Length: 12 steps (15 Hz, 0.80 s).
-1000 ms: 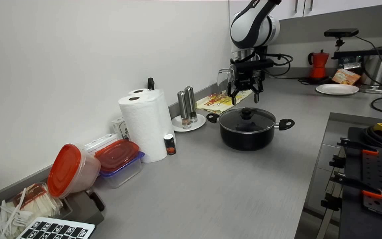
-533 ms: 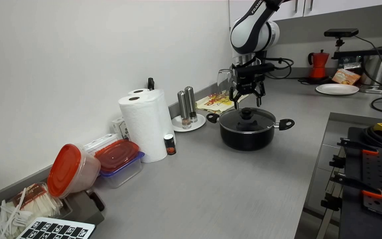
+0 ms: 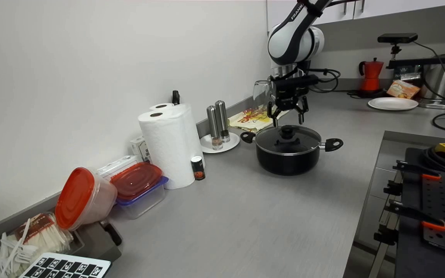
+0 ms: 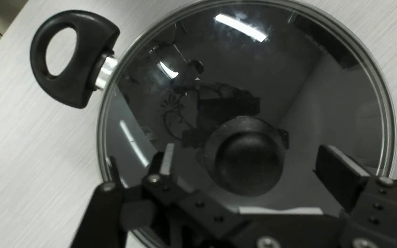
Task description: Uncover the pot
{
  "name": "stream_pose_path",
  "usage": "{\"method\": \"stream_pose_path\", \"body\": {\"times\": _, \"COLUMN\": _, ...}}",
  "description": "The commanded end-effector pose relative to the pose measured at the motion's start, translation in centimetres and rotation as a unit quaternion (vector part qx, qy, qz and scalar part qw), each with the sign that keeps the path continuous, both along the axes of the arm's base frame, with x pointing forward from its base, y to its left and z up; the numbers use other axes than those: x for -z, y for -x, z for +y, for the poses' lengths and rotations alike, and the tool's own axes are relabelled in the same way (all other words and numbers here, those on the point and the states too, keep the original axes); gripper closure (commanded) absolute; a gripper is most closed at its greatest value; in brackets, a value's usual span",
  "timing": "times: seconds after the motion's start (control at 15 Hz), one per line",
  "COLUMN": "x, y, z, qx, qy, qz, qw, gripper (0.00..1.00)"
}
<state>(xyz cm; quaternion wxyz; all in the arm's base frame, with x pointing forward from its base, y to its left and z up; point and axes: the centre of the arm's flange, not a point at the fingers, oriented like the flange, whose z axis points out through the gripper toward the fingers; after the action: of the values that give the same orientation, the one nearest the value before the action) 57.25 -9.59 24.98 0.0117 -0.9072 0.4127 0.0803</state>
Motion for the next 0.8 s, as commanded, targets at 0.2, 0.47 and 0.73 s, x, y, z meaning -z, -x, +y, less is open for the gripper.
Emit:
{"method": "stream_pose_path", "body": {"times": 0.2, "x": 0.2, "y": -1.0, "z": -0.4, "qx": 0.007, "qy": 0.001, "qz": -0.003, "qw": 1.0, "gripper": 0.0}}
{"method": "stream_pose_path", "body": {"times": 0.47, "x": 0.8, "y": -1.2, "z": -0.3, "qx": 0.008, "qy": 0.0, "qz": 0.002, "qw": 1.0, "gripper": 0.0}}
{"method": "stream_pose_path", "body": {"times": 0.73, "x": 1.3, "y": -1.3, "z": -0.5, "qx": 0.009, "qy": 0.0, "qz": 0.006, "qw": 0.9999, "gripper": 0.0}}
